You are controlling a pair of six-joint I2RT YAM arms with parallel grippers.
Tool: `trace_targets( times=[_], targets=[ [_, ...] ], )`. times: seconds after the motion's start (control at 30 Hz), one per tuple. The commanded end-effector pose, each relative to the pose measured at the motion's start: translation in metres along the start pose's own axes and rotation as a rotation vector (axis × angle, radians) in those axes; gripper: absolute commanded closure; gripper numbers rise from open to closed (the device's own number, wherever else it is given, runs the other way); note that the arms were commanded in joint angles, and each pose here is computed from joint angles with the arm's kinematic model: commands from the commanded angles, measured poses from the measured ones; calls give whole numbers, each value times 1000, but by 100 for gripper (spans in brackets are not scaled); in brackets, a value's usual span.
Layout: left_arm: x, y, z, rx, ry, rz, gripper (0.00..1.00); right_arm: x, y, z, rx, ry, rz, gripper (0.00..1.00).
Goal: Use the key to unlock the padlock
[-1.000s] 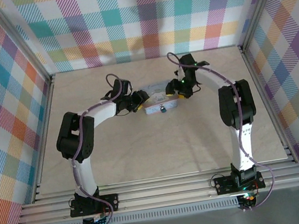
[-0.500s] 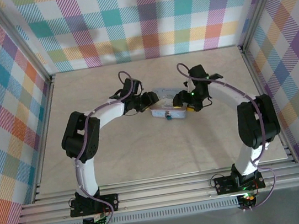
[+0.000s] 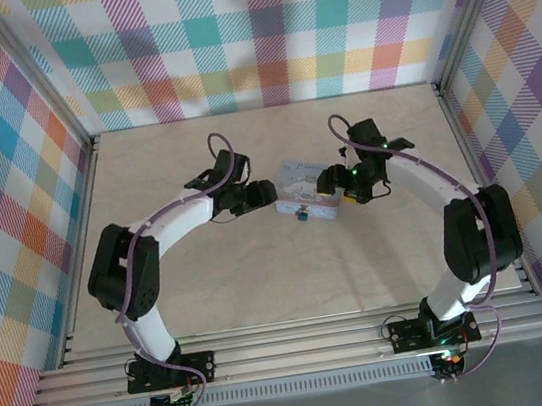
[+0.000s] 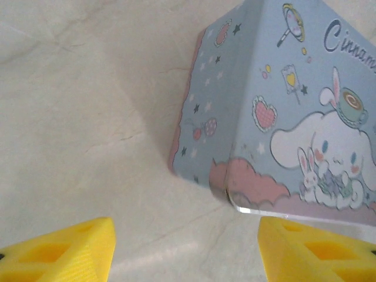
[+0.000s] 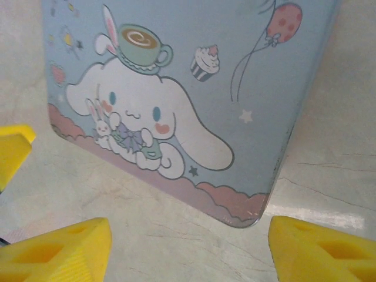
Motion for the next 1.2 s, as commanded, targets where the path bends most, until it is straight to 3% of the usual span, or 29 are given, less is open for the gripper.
trace_targets(
  times=[0.0, 0.1, 0.33, 0.47, 0.67, 1.0, 1.17],
  targets=[
    [14, 32, -4, -4, -47, 94, 34, -1, -3, 1, -18, -23, -9, 29],
    [33, 52, -10, -31, -9, 173, 34, -3, -14, 5, 7, -31, -32, 29],
    [109, 100, -42, -73, 305, 488, 29, -2, -29, 26, -15, -8, -76, 29],
    [134, 113, -66, -84, 415, 567, 31, 4, -34, 38, -43, 30, -68, 29],
    [161, 128, -84, 0, 496, 793, 30, 12, -30, 45, -83, 70, -37, 28],
    [215, 112, -64, 72, 653, 732, 37, 34, 12, 51, -151, 151, -25, 26],
    [239, 107, -59, 35, 725, 657, 43, 35, 22, 43, -164, 147, -11, 26]
  ],
)
Point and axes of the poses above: each hand's point on the last joint's axis, 136 mm out from that joint toward the fingers, its own y axis back along the fingers, its own x axis along the line the jaws close on, z = x × y, the point moved 10 cm from there along y, back along the fingers, and after that the axes turned 1 degree about -y, right-handed, at the moved point
